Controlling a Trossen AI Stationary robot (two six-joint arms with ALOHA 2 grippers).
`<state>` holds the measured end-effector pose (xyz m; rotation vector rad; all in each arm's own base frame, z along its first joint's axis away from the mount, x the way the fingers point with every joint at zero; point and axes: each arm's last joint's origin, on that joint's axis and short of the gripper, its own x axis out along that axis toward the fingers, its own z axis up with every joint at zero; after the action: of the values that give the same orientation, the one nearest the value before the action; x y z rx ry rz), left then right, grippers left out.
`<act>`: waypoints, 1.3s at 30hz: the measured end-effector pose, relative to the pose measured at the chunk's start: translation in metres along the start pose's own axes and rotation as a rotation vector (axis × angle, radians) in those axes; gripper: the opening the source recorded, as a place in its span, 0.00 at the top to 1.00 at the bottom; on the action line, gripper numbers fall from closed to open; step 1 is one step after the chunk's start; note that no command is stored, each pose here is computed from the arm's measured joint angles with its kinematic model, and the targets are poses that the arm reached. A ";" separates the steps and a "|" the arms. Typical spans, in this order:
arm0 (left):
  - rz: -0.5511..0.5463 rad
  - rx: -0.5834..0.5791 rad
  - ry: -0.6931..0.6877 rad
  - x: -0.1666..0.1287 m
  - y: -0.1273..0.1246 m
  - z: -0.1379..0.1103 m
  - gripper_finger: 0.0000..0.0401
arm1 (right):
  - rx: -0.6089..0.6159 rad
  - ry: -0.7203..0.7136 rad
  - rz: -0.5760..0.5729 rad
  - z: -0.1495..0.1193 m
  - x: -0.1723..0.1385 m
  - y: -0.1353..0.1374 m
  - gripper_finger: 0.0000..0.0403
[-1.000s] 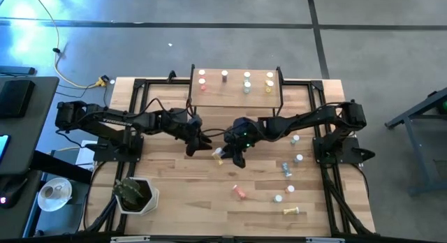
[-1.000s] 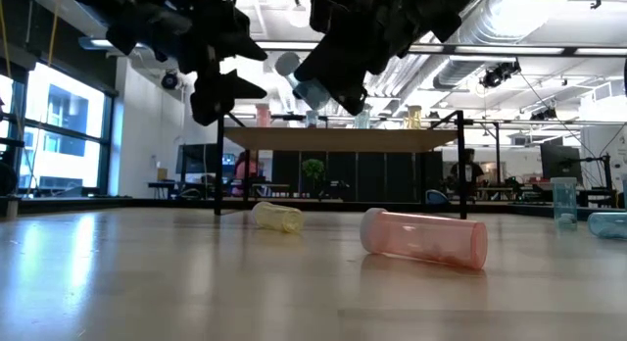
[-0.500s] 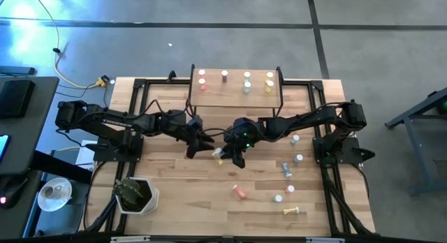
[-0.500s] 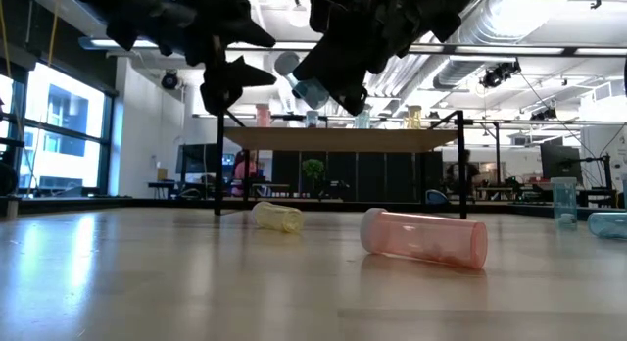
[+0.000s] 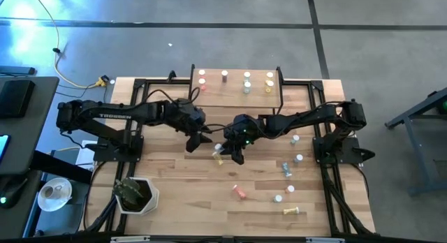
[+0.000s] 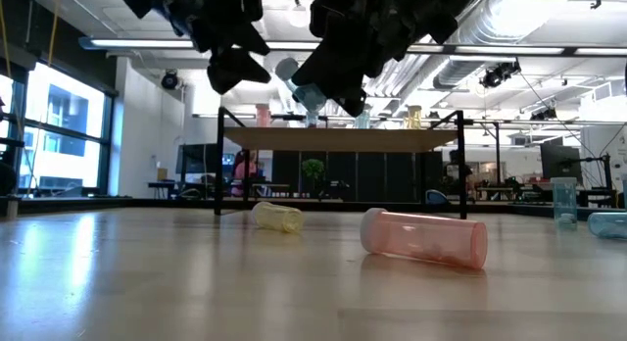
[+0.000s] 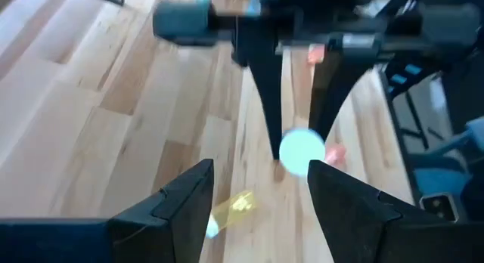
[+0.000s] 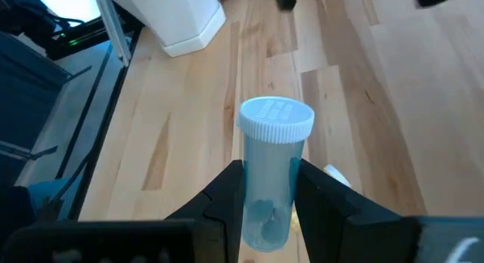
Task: Pick and place medicine bottles onto shelf by color
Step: Put the blue pill bottle on the shelf aligned with the other blue pill bottle
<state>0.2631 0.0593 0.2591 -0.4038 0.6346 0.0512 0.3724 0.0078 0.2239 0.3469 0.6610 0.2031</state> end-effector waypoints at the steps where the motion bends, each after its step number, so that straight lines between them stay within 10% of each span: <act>1: 0.001 0.009 0.003 0.000 0.000 0.000 0.48 | 0.003 -0.001 -0.002 0.000 0.000 -0.001 0.78; 39: -0.123 0.058 0.007 0.047 0.002 -0.003 0.59 | 0.008 0.005 -0.013 0.001 -0.003 -0.008 0.78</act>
<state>0.2992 0.0566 0.2289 -0.3864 0.6153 -0.0855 0.3716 -0.0011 0.2232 0.3500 0.6691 0.1886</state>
